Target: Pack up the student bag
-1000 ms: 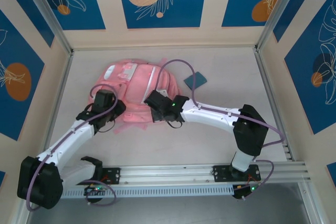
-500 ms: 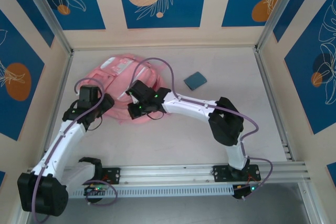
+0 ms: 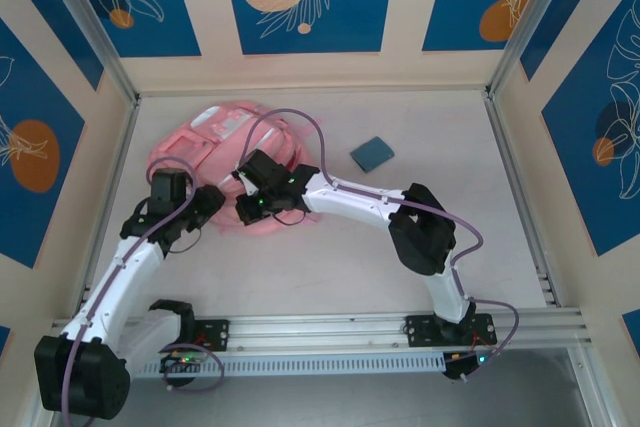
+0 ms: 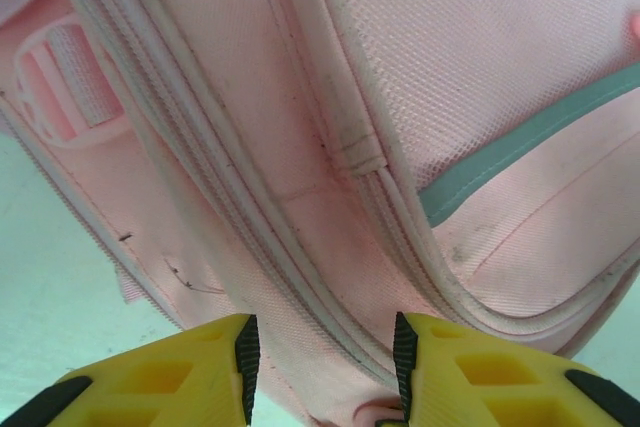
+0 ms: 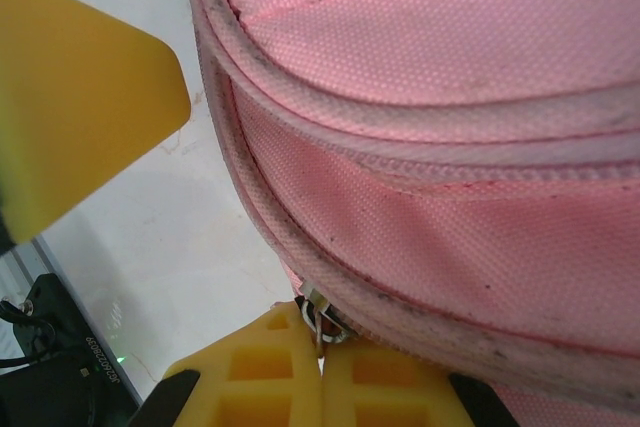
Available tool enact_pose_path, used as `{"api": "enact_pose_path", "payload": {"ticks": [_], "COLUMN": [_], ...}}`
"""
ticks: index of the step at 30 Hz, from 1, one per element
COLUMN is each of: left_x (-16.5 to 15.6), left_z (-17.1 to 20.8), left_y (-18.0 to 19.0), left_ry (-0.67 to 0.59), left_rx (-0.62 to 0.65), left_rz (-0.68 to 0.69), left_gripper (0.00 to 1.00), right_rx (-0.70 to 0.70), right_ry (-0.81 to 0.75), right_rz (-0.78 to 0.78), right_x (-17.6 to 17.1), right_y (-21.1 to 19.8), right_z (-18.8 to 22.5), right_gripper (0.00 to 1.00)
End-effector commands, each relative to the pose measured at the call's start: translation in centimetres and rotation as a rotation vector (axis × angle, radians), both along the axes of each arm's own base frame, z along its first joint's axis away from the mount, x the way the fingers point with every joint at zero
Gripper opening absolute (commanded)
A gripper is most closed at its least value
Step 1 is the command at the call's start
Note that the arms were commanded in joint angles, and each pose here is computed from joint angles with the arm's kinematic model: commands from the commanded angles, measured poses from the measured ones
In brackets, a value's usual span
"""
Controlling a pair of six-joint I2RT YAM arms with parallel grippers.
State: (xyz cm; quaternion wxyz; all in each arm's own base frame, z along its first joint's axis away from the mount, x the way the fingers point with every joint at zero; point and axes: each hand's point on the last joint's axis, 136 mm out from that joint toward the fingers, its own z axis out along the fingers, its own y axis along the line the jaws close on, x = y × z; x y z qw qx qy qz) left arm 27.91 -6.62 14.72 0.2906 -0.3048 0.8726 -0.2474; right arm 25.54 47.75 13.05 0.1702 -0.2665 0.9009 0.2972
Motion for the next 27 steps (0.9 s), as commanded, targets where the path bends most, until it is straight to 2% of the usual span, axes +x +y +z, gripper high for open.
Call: {"api": "enact_pose_path", "payload": {"ticks": [1, 12, 14, 16, 21, 27], "left_x": [0.3, 1.2, 1.5, 1.7, 1.9, 1.5], "left_z": [-0.2, -1.9, -2.2, -2.4, -2.5, -2.8], "left_y": [-0.2, -0.7, -0.6, -0.6, 0.1, 0.4], "left_ry": [-0.008, 0.001, 0.004, 0.002, -0.008, 0.002], "left_rx": [-0.046, -0.079, -0.073, -0.066, -0.014, 0.032], "left_rz": [0.015, 0.017, 0.017, 0.017, 0.023, 0.003], "left_gripper": [0.41, 0.42, 0.38, 0.29, 0.08, 0.0], "right_rx": [0.083, 0.069, 0.054, 0.022, -0.153, -0.326], "right_ry": [-0.042, -0.061, -0.074, -0.094, -0.183, -0.251], "right_rz": [0.026, 0.047, 0.049, 0.031, -0.084, -0.243], "right_x": [0.1, -0.8, -1.1, -1.0, 0.8, 4.3], "right_y": [0.7, 0.5, 0.3, -0.3, -4.8, -12.0], "right_z": [3.0, 3.6, 3.7, 3.6, 2.4, 1.1], "right_gripper": [0.0, 0.0, 0.0, 0.0, 0.0, 0.0]}}
